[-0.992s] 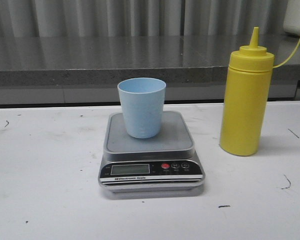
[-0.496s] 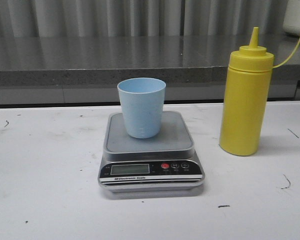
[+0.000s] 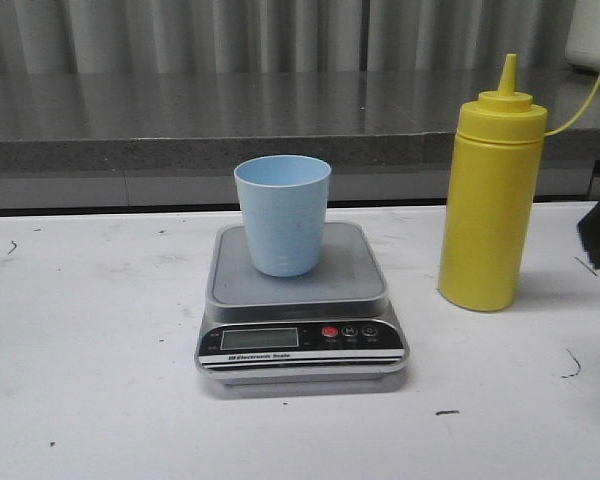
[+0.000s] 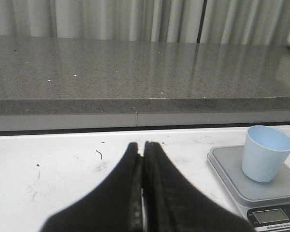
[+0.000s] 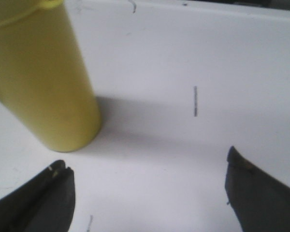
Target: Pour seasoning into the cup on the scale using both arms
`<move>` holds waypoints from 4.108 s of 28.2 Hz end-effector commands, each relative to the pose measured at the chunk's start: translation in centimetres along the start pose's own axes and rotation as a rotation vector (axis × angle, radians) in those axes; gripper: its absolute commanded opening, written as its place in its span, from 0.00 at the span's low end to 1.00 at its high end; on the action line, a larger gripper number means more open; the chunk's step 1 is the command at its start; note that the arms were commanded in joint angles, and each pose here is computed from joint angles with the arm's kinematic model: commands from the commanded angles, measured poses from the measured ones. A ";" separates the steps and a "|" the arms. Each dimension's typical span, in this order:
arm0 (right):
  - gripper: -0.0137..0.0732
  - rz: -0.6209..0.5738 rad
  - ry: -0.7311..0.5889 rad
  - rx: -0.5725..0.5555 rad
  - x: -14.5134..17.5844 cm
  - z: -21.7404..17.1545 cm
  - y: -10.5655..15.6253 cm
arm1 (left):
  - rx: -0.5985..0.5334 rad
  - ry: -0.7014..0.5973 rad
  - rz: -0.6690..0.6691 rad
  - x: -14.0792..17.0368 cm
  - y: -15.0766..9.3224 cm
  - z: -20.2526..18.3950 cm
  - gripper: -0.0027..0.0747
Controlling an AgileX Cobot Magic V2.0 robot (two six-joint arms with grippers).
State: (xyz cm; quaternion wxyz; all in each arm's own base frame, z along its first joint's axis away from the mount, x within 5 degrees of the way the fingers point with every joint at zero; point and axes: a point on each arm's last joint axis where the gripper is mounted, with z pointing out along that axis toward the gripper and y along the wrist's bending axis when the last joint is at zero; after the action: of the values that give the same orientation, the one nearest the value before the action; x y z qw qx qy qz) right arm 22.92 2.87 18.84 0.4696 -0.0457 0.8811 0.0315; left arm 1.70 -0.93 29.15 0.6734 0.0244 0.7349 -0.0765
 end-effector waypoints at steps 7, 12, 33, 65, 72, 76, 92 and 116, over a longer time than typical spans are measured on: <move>0.90 -0.031 -0.283 -0.132 -0.8 3.4 3.9 | 0.002 -0.100 -0.020 -1.5 -0.1 -0.2 0.01; 0.90 0.040 -0.393 -0.155 -0.3 5.0 4.3 | 0.002 -0.100 -0.020 -1.5 -0.1 -0.2 0.01; 0.90 0.099 -0.559 -0.178 -0.4 9.4 4.8 | 0.002 -0.100 -0.020 -1.5 -0.1 -0.2 0.01; 0.30 -0.736 -0.587 0.023 -11.1 7.4 6.0 | 0.002 -0.100 -0.020 -1.5 -0.1 -0.2 0.01; 0.30 -1.287 -0.651 0.246 -12.5 7.0 6.1 | 0.002 -0.100 -0.020 -1.5 -0.1 -0.2 0.01; 0.30 -1.322 -0.692 0.290 -13.9 6.8 6.3 | 0.002 -0.100 -0.020 -1.5 -0.1 -0.2 0.01; 0.29 -1.859 -0.786 0.636 -19.9 5.4 7.3 | 0.002 -0.100 -0.020 -1.5 -0.1 -0.2 0.01; 0.29 -0.694 -0.838 0.230 -19.6 5.0 8.5 | 0.002 -0.100 -0.020 -1.5 -0.1 -0.2 0.01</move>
State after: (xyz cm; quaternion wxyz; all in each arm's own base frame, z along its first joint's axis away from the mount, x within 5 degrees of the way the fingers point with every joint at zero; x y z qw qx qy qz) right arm 37.63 13.93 28.17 0.6655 -0.4482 0.5234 -0.2868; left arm 1.72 -0.93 29.10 0.6727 0.0243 0.7355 -0.0764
